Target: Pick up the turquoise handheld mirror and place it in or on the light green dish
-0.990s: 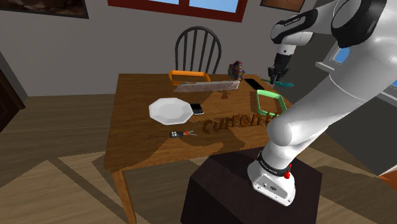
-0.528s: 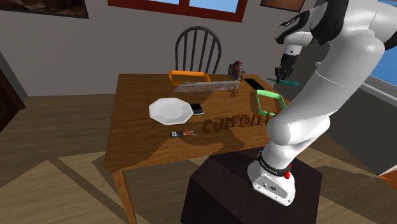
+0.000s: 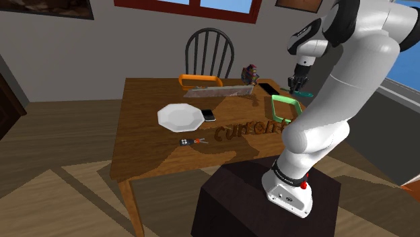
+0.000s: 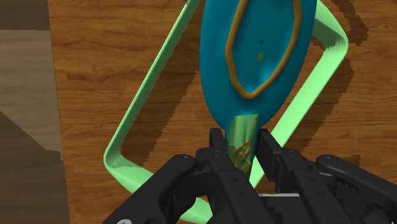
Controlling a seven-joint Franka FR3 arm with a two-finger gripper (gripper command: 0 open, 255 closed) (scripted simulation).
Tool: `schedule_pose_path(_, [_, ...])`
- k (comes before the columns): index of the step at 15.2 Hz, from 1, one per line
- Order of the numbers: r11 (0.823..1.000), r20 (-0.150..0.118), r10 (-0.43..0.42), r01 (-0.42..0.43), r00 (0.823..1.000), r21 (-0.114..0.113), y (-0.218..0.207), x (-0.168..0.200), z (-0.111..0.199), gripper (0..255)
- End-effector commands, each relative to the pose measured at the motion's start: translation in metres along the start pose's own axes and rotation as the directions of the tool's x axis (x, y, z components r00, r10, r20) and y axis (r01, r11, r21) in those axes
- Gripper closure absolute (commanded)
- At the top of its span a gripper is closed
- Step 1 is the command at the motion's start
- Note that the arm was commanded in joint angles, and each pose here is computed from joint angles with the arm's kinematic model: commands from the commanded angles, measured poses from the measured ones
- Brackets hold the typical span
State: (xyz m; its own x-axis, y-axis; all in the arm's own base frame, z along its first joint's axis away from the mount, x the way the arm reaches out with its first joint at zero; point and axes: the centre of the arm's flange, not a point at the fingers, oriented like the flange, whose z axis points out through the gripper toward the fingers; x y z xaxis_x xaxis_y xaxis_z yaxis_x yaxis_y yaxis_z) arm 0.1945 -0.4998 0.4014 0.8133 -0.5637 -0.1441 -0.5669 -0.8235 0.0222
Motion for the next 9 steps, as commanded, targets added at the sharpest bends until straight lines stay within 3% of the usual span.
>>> schedule_pose_path(1, [1.0, -0.001, 0.0, 0.0, 1.0, 0.0, 0.0, 0.003, 0.011, 255])
schedule_pose_path(5, [1.0, -0.001, 0.0, 0.0, 1.0, 0.0, 0.0, 0.006, 0.031, 255])
schedule_pose_path(9, [1.0, -0.001, 0.0, 0.0, 1.0, 0.0, 0.0, 0.006, 0.031, 255])
